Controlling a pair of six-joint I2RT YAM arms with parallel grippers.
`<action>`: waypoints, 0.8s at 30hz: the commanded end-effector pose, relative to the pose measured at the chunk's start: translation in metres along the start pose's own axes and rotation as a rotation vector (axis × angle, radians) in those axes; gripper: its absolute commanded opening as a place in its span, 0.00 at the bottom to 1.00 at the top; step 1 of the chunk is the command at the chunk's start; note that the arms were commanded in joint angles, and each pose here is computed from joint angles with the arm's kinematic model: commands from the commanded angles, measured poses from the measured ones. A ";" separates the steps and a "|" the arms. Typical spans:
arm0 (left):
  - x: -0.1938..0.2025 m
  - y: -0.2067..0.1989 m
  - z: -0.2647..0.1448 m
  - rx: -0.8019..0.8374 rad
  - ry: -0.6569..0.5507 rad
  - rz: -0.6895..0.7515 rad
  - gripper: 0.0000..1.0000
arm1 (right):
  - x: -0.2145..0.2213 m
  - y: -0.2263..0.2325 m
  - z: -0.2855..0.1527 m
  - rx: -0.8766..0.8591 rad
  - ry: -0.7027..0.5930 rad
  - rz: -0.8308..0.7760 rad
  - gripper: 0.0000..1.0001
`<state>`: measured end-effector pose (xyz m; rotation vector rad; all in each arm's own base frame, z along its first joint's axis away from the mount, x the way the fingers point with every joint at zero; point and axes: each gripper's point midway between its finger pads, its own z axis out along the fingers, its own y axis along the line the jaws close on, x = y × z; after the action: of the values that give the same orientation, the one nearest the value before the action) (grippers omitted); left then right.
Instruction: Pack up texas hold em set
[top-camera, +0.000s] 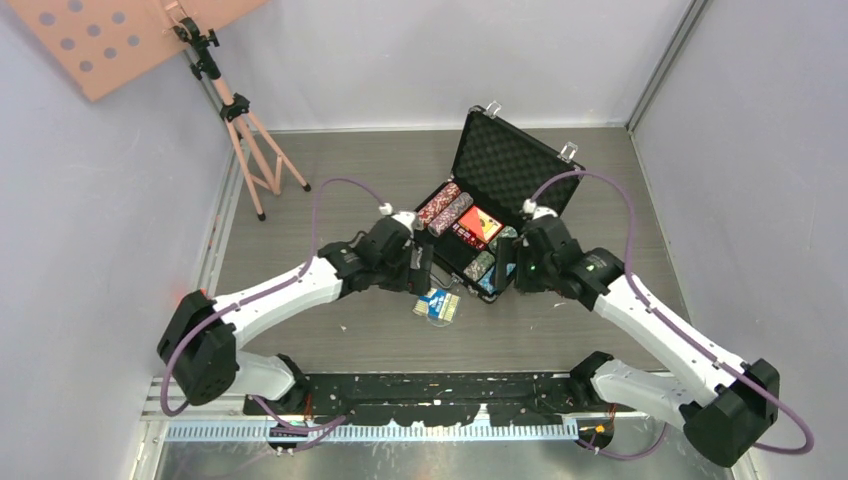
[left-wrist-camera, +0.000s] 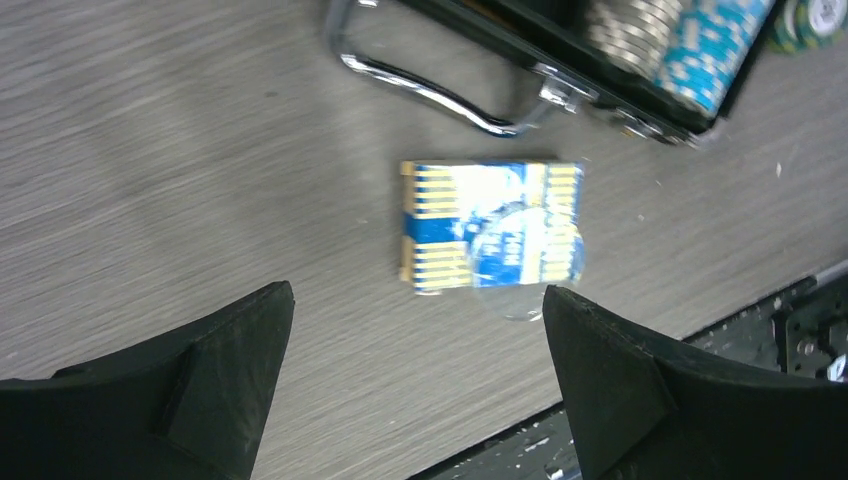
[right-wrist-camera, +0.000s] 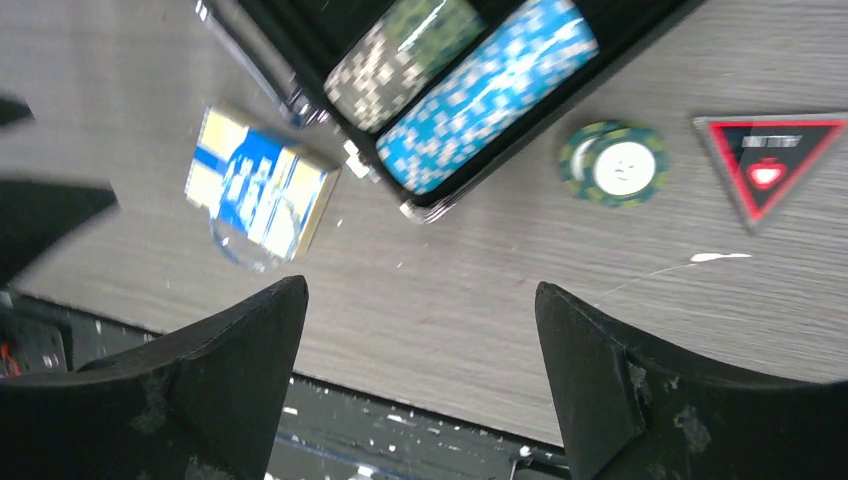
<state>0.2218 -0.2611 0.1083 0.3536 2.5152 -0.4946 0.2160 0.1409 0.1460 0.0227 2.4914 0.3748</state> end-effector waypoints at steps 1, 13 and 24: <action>-0.022 0.035 -0.022 -0.020 -0.100 -0.120 1.00 | 0.006 0.034 0.006 -0.057 -0.006 -0.041 0.91; -0.007 0.094 -0.039 -0.048 -0.132 -0.295 1.00 | 0.063 0.121 0.052 -0.039 0.110 -0.311 0.98; -0.003 0.090 -0.035 -0.008 -0.121 -0.270 1.00 | 0.090 0.143 0.086 0.028 0.184 -0.367 0.96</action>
<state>0.2345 -0.1597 0.1017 -0.0582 2.5067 -0.5339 0.1727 0.2958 0.0574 -0.5340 2.6429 0.1612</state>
